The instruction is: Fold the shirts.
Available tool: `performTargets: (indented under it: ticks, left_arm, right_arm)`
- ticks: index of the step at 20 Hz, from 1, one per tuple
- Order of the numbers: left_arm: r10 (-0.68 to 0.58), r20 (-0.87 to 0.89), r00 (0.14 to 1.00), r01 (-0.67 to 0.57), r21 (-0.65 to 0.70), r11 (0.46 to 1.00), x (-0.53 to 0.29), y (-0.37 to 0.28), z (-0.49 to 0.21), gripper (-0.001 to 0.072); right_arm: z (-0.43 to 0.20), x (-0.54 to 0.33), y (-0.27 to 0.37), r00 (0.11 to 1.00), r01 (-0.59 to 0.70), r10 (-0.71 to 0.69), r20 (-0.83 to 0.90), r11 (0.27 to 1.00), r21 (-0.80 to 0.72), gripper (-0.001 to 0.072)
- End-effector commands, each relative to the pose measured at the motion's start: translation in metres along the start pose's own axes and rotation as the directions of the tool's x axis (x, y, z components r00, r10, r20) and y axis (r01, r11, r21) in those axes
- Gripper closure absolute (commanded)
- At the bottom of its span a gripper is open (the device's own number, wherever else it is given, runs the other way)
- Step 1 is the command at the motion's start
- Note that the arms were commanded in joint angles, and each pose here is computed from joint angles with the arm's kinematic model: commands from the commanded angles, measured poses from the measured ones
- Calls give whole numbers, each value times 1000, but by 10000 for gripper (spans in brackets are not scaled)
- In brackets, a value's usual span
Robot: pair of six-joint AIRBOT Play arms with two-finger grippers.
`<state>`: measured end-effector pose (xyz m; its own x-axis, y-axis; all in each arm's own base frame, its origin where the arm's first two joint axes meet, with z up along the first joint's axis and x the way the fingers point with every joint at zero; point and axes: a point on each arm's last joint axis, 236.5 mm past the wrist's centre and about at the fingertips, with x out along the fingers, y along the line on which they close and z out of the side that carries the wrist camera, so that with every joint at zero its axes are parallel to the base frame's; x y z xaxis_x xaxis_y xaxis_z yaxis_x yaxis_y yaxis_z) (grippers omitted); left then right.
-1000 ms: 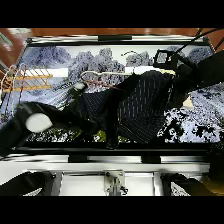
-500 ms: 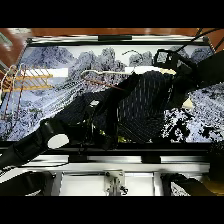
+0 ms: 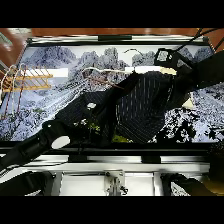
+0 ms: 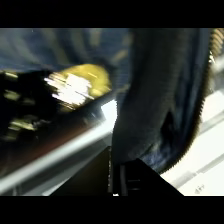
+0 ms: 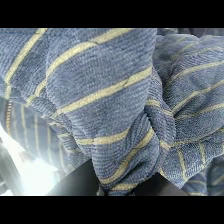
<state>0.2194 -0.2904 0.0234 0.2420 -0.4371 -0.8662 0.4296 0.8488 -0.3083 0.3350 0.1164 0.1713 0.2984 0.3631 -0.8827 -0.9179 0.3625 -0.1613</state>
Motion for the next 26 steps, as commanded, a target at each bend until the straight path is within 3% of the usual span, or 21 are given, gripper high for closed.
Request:
performTargets:
  ticks: [1,7,10,16,20,26]
  left_arm:
    - [118,150,982,-119,-4,993,-32,50,54,640]
    - [293,346,891,-264,-130,956,-146,156,138,640]
    - [227,406,885,-172,-168,971,-169,157,156,640]
    - [228,383,895,-169,-181,969,-156,165,158,640]
    - [243,473,847,-165,-200,966,-171,174,181,640]
    - [209,497,842,-115,-213,970,-175,168,186,640]
  right_arm:
    - [4,-1,14,998,-59,58,18,998,25,599]
    - [39,-9,35,977,-141,137,166,990,13,599]
    - [43,-9,36,973,-147,142,182,989,12,599]
    - [42,-9,36,974,-147,143,177,989,11,600]
    - [31,2,37,975,-180,176,133,983,20,600]
    - [29,9,37,972,-201,197,125,980,14,600]
